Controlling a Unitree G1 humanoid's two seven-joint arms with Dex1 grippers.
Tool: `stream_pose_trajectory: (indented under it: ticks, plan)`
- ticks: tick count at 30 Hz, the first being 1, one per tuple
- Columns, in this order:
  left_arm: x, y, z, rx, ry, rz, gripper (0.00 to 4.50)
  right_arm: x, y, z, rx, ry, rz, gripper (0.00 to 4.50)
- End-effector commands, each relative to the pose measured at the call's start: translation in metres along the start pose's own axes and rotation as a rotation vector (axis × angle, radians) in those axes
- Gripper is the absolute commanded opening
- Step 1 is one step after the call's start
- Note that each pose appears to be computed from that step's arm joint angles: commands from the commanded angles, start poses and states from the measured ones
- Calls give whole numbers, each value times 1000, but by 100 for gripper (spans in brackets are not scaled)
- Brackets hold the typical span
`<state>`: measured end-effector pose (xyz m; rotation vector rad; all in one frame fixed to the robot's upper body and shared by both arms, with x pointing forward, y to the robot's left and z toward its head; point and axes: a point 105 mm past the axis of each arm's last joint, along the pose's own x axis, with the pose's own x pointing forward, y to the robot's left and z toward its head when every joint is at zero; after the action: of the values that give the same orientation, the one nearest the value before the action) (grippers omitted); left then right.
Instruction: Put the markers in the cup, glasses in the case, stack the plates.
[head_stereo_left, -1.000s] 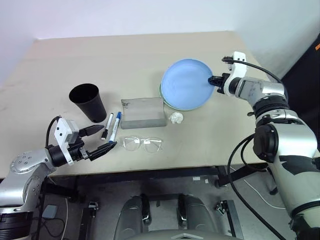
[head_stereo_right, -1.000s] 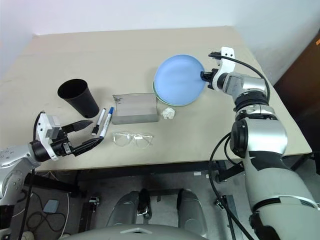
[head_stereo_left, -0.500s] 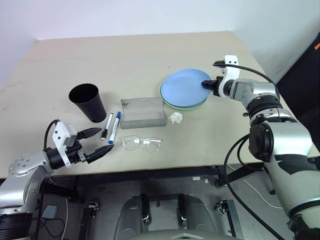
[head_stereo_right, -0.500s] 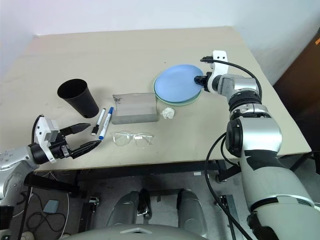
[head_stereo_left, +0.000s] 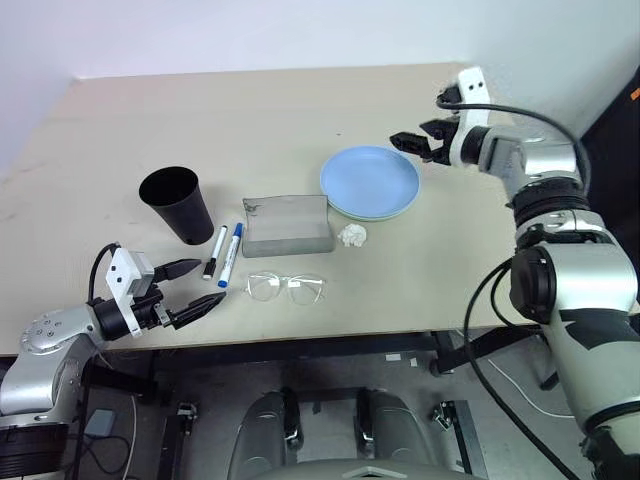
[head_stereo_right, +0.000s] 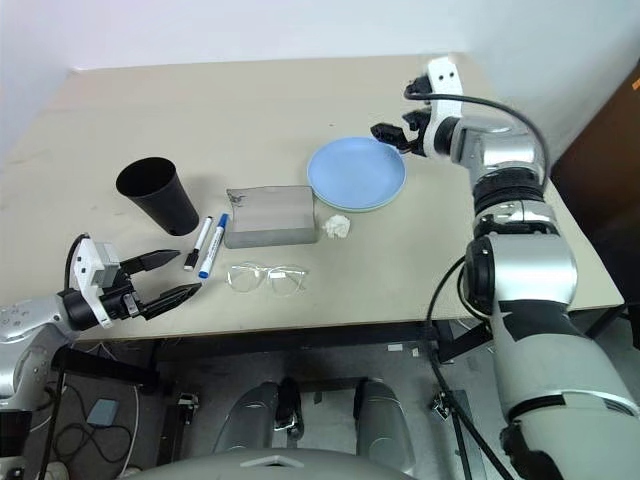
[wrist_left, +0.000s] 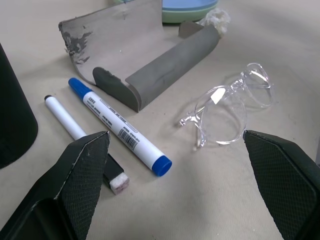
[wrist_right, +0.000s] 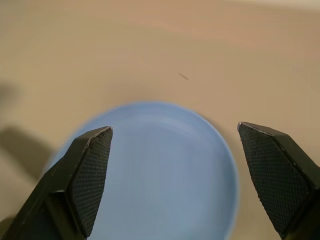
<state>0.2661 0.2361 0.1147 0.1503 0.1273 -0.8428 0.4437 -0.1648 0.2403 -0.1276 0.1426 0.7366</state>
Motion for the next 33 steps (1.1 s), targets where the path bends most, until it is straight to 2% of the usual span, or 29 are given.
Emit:
stream_pose_trajectory:
  ticks: [1,3,5,11,18,25,33]
  plan:
    - [1,0,12,51,-29,12,450,-15,38,-8,-19,17,236,422]
    - [1,2,15,57,-34,24,450,-23,56,-25,6,74,316,422]
    - [2,2,17,60,-35,27,450,-29,70,-34,-18,68,375,422]
    - [4,2,19,66,-38,32,450,-33,91,-57,8,119,449,422]
    - [9,1,22,72,-44,31,450,-22,95,-72,29,145,442,422]
    - [8,2,27,79,-47,37,450,2,95,-100,9,238,405,422]
    - [3,4,27,82,-43,46,450,25,93,-103,-13,218,368,422]
